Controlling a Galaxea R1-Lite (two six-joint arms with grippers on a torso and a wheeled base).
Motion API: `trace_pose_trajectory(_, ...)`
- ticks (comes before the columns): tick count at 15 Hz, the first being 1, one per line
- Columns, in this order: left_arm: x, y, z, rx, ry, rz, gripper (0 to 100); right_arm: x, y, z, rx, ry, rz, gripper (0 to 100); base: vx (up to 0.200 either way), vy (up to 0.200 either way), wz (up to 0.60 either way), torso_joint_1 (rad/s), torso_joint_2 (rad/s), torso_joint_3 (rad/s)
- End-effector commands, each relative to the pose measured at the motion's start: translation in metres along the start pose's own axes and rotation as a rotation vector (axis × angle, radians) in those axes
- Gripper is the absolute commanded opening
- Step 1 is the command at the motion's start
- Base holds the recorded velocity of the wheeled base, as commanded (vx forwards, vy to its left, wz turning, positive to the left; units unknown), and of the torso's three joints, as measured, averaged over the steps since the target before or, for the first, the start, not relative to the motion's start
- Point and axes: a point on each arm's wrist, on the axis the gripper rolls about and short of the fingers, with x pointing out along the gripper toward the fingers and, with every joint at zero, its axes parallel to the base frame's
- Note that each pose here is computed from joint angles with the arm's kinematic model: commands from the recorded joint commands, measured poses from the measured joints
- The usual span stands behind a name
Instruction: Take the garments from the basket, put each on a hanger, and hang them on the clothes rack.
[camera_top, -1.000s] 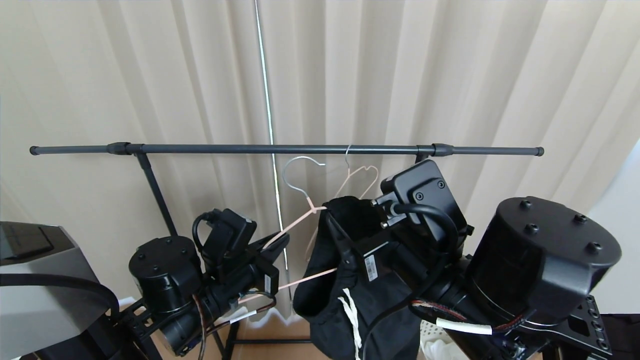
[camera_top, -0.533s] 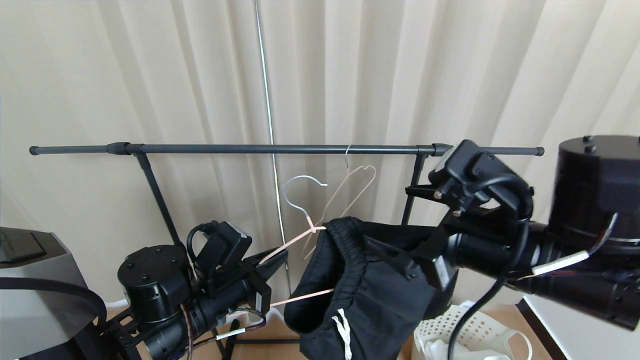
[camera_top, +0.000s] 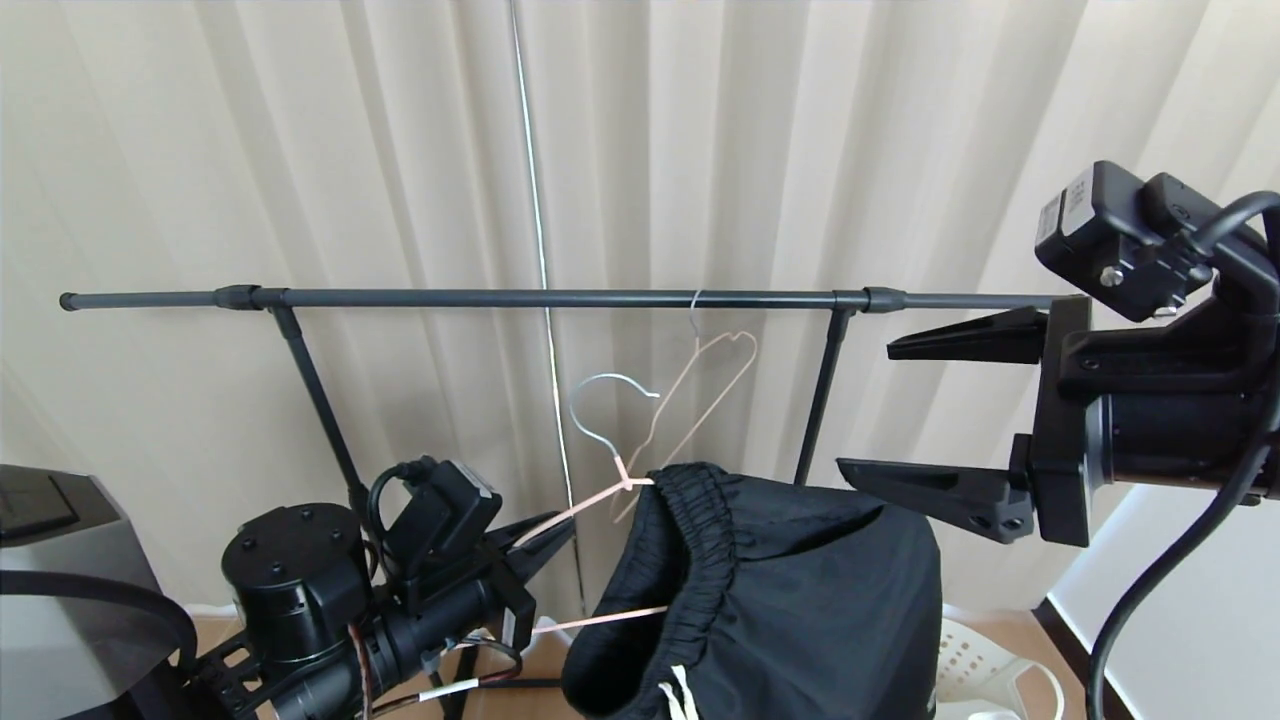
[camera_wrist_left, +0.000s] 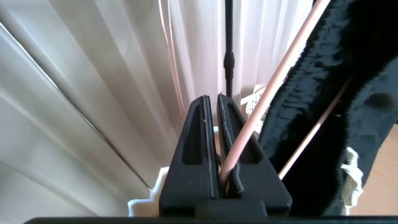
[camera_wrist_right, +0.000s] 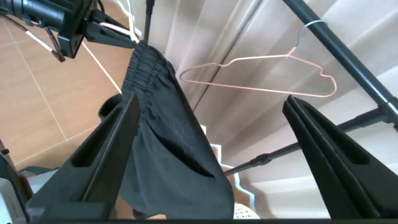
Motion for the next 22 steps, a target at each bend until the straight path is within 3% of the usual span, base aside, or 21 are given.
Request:
trace_pose_trajectory(1,-0.002,-0.004,-0.001,0.005,0.007,-0.013,0,-0.003,0.003,-0.004,0.001,0.002,0.020,100,0.000,0.000,0.00,0.000,0.00,0.000)
trace_pose_trajectory(4,-0.014,-0.010,-0.003,0.023,0.030,-0.035,0,-0.011,0.008,-0.015,0.006,0.003,0.070,100,0.000,0.000,0.00,0.000,0.00,0.000)
trace_pose_trajectory(6,-0.014,-0.010,0.000,0.029,0.013,-0.059,0,-0.011,0.007,-0.013,-0.056,0.039,0.110,100,0.000,0.000,0.00,0.000,0.00,0.000)
trace_pose_trajectory(8,-0.014,-0.011,0.000,0.059,0.006,-0.098,0,0.009,-0.001,-0.012,-0.064,0.116,0.141,100,0.000,0.000,0.00,0.000,0.00,0.000)
trace_pose_trajectory(12,-0.003,-0.013,0.008,0.074,-0.043,-0.103,0,0.044,-0.021,-0.012,-0.138,0.108,0.241,100,0.000,0.000,0.00,0.000,0.00,0.000)
trace_pose_trajectory(15,0.003,-0.012,0.005,0.073,-0.036,-0.105,0,0.054,-0.026,-0.012,-0.143,0.110,0.259,100,0.000,0.000,0.00,0.000,0.00,0.000)
trace_pose_trajectory(16,0.010,-0.012,0.003,0.072,-0.033,-0.107,0,0.064,-0.025,-0.019,-0.142,0.127,0.343,100,0.000,0.000,0.00,0.000,0.00,0.000)
trace_pose_trajectory(22,0.022,-0.009,0.005,0.076,-0.057,-0.097,0,0.095,-0.023,-0.041,-0.105,0.210,0.419,100,0.000,0.000,0.00,0.000,0.00,0.000)
